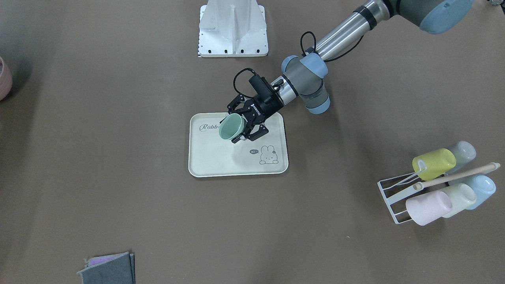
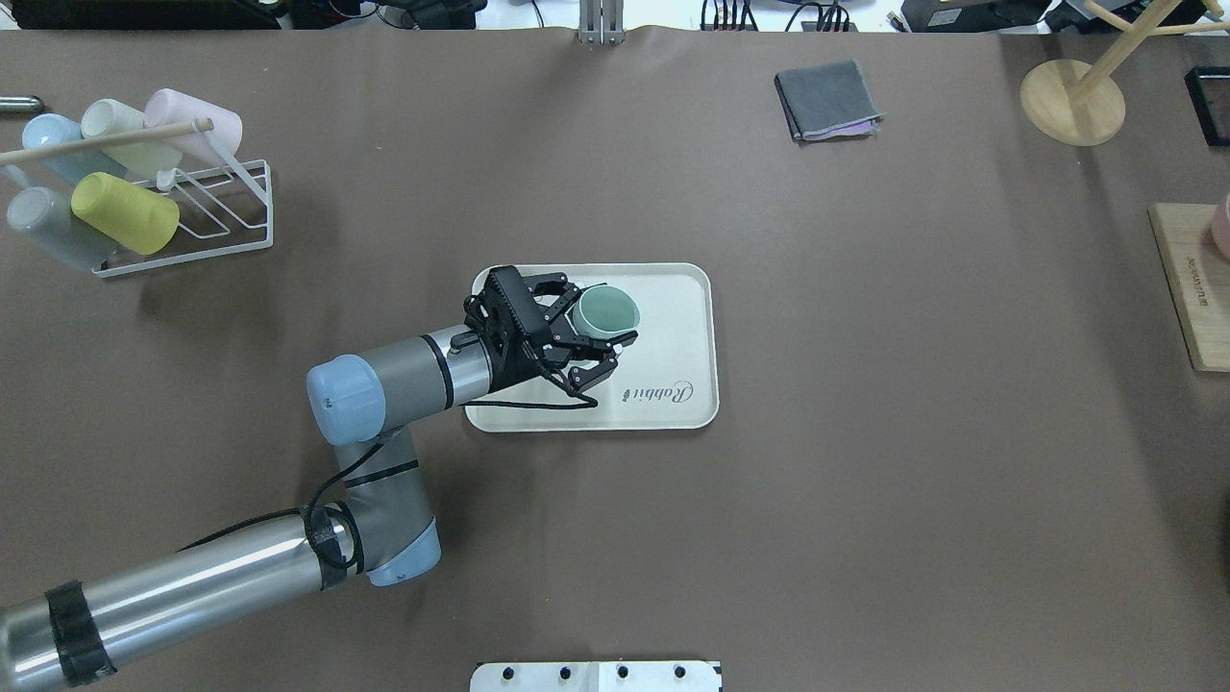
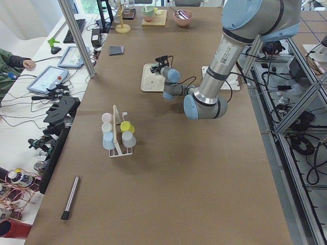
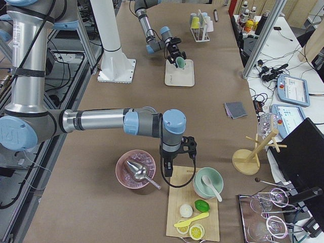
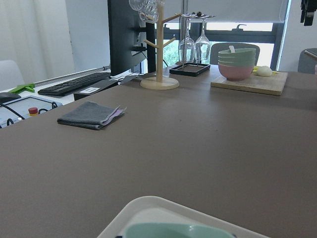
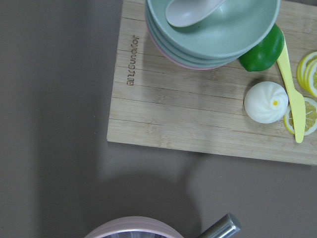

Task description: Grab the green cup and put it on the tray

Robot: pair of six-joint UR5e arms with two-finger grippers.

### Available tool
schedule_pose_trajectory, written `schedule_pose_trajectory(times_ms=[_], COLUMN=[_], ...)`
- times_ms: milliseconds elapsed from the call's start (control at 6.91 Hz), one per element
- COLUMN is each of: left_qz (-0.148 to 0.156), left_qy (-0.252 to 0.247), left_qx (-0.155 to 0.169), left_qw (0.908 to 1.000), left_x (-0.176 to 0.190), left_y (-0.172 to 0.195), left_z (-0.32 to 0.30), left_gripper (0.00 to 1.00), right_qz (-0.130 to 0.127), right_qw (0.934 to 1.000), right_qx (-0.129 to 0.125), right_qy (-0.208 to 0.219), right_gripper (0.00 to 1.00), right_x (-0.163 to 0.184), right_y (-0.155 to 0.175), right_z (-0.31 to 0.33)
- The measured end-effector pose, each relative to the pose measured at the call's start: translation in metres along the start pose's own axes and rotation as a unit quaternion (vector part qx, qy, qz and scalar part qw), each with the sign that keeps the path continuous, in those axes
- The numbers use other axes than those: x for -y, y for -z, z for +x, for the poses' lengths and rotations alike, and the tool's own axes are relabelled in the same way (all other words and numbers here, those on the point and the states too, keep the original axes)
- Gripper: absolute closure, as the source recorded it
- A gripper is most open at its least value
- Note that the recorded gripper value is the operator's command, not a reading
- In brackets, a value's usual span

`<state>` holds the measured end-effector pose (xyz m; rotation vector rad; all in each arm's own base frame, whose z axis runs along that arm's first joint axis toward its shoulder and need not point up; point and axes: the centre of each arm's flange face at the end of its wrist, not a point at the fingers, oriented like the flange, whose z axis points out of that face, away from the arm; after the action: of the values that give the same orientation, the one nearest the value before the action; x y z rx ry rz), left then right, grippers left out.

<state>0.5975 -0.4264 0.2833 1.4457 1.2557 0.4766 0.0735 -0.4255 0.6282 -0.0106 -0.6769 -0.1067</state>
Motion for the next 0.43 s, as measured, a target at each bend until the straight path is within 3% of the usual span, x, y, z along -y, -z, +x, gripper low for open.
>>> schedule_pose_trajectory(times_ms=[434], left_qz=[-0.003], left_qy=[0.001], left_qx=[-0.001], left_qw=[1.0], left_x=[0.0001], left_y=[-0.0056], left_z=[0.0014], left_gripper=[0.54], right_qz=[-0.001], right_qw=[1.0], right_qx=[0.0], right_qy=[0.0], right_gripper=[0.0], right_x=[-0.0001], right_y=[-0.0004], right_z=[0.0004])
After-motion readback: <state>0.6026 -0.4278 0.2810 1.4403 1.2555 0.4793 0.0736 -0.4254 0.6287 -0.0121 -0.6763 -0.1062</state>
